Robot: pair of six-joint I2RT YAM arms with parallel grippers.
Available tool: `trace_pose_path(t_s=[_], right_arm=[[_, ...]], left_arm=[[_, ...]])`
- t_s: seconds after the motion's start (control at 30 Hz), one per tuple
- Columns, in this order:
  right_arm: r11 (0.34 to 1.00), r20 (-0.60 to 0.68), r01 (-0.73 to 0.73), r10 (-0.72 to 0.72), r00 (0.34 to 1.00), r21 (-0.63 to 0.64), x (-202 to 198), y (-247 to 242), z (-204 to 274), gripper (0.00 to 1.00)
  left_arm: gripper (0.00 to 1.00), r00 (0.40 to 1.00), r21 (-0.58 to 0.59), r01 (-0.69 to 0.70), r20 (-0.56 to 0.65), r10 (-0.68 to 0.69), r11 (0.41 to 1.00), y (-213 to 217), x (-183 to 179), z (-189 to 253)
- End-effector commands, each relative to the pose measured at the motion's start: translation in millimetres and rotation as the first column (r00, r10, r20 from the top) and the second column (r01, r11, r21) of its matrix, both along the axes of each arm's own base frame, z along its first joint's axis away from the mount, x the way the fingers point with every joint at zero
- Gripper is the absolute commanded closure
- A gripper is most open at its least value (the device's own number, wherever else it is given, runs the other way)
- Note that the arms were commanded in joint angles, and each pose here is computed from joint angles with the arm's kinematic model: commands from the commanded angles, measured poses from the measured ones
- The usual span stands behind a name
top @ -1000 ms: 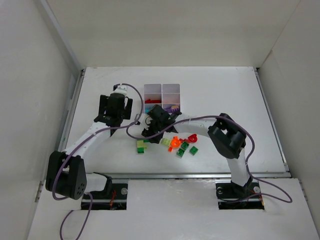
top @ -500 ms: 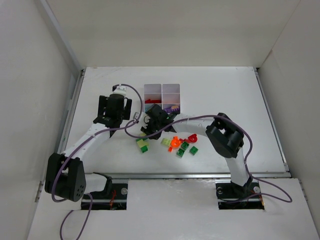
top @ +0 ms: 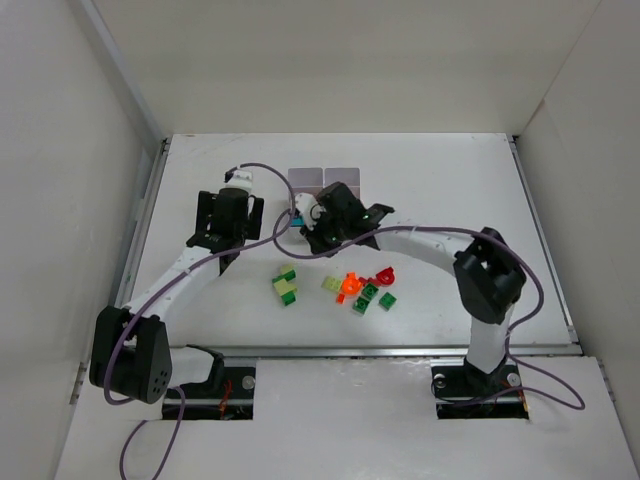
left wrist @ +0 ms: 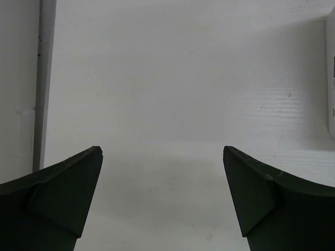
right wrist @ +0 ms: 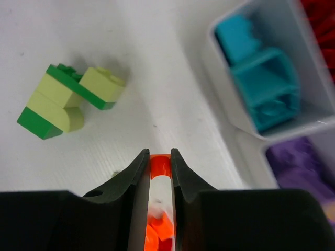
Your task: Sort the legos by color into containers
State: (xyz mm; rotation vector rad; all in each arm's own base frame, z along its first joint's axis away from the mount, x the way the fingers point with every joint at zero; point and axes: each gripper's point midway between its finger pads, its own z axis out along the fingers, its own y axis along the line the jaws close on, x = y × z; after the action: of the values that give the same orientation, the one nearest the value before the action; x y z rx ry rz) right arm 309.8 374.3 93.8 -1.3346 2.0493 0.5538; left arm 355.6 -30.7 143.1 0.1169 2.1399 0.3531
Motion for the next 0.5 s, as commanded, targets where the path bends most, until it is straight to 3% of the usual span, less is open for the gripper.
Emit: trace_pose_path(t_s=[0.0, 0.13, 0.27, 0.47], right_arm=[[0.992, 0.067, 0.064, -0.071, 0.995, 0.109, 21.0, -10.9, 52.2, 1.0], [0.968, 0.068, 0.182, -0.196, 0.978, 0.172, 47.9, -34.0, 78.5, 1.0], [0.9, 0.068, 0.324, -0.357, 0.932, 0.291, 86.9, -55.1, 115.1, 1.0], [0.836, 0.033, 0.466, -0.496, 0.868, 0.291, 124.4, -64.0, 107.1, 1.0]], left_arm=[[0.0, 0.999, -0.023, 0.002, 0.037, -0.002, 1.0, -3.2, 1.0, 7.3], [0.0, 0.999, -0.02, 0.015, 0.034, -0.014, 1.0, -4.4, 1.1, 6.9], [0.0, 1.0, -0.017, 0.014, 0.024, -0.014, 1.0, -5.2, 3.6, 4.2], [0.0, 0.999, -0.014, 0.027, 0.019, -0.026, 1.0, -7.2, 6.0, 4.1]])
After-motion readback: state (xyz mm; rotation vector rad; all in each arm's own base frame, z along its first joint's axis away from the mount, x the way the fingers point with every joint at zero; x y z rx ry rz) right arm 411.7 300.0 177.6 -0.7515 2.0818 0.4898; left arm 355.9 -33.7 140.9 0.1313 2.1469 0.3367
